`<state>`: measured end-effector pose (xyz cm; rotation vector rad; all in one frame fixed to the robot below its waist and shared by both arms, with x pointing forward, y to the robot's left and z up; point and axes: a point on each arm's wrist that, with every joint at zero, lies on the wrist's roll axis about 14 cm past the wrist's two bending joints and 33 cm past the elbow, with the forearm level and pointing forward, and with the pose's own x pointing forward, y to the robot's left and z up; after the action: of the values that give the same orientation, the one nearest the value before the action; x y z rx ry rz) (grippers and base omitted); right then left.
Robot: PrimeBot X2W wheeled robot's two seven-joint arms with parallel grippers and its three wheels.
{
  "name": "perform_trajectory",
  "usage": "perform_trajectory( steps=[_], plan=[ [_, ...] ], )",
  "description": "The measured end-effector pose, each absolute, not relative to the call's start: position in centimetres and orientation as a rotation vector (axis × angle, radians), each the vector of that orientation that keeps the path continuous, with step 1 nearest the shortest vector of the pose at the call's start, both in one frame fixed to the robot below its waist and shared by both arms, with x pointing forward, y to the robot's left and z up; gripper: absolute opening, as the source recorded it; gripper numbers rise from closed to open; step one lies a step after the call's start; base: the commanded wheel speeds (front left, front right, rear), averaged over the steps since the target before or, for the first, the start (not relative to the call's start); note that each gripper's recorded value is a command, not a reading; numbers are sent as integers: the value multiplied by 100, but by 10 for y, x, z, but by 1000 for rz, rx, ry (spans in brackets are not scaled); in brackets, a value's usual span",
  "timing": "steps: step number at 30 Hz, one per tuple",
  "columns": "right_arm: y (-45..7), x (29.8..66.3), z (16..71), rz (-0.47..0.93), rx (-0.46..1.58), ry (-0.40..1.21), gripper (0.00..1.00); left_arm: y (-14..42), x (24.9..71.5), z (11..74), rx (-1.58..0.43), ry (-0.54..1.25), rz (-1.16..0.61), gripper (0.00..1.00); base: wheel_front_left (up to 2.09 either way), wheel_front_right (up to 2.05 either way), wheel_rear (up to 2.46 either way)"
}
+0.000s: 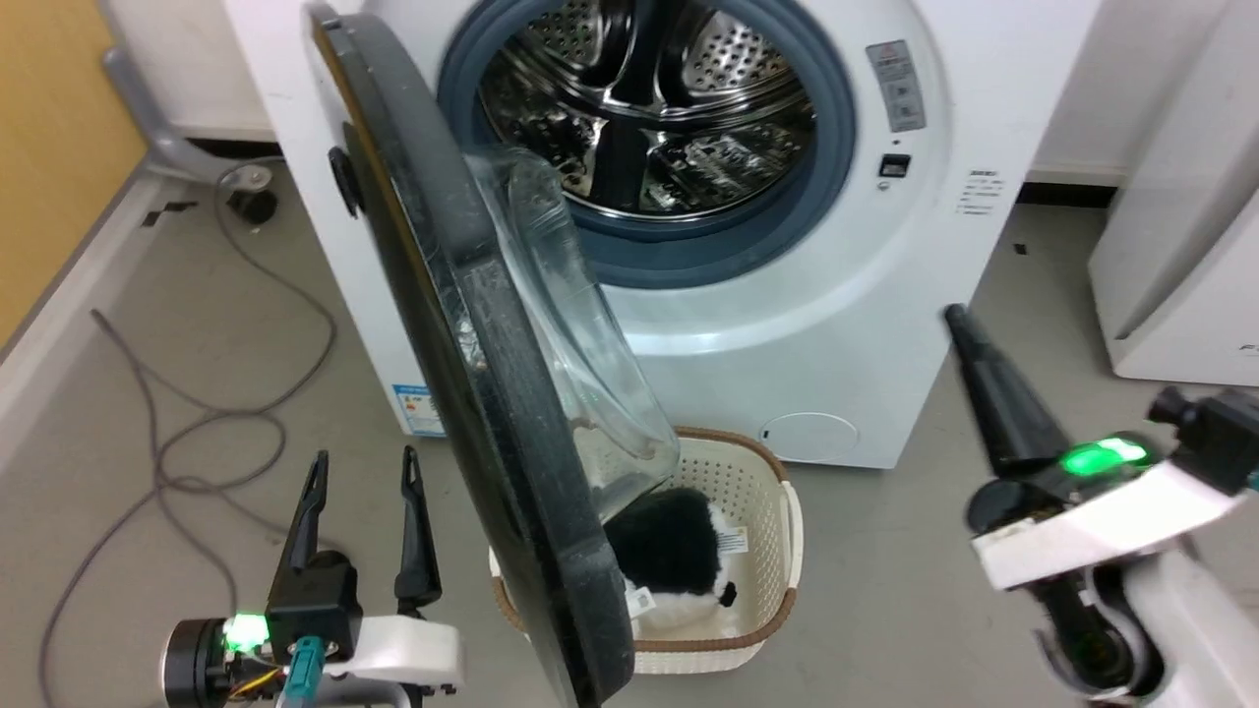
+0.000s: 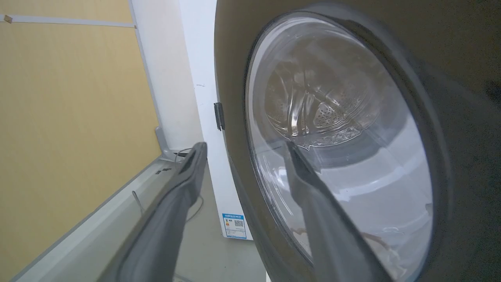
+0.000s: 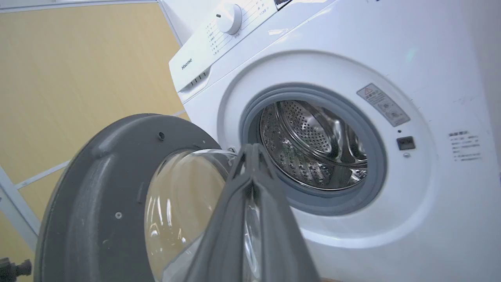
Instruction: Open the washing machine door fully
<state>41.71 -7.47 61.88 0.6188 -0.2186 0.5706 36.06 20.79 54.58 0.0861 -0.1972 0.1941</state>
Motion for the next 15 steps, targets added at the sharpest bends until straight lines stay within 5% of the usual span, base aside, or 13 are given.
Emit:
perform_trajectory(
  steps=[6,15],
  plan=[
    [-137,413,654,382,142,-464,0,205,360,545,88,-197,183,100,0,0,0],
    [-179,383,615,137,-4,-407,0,205,359,551,88,-215,183,100,0,0,0]
  ],
)
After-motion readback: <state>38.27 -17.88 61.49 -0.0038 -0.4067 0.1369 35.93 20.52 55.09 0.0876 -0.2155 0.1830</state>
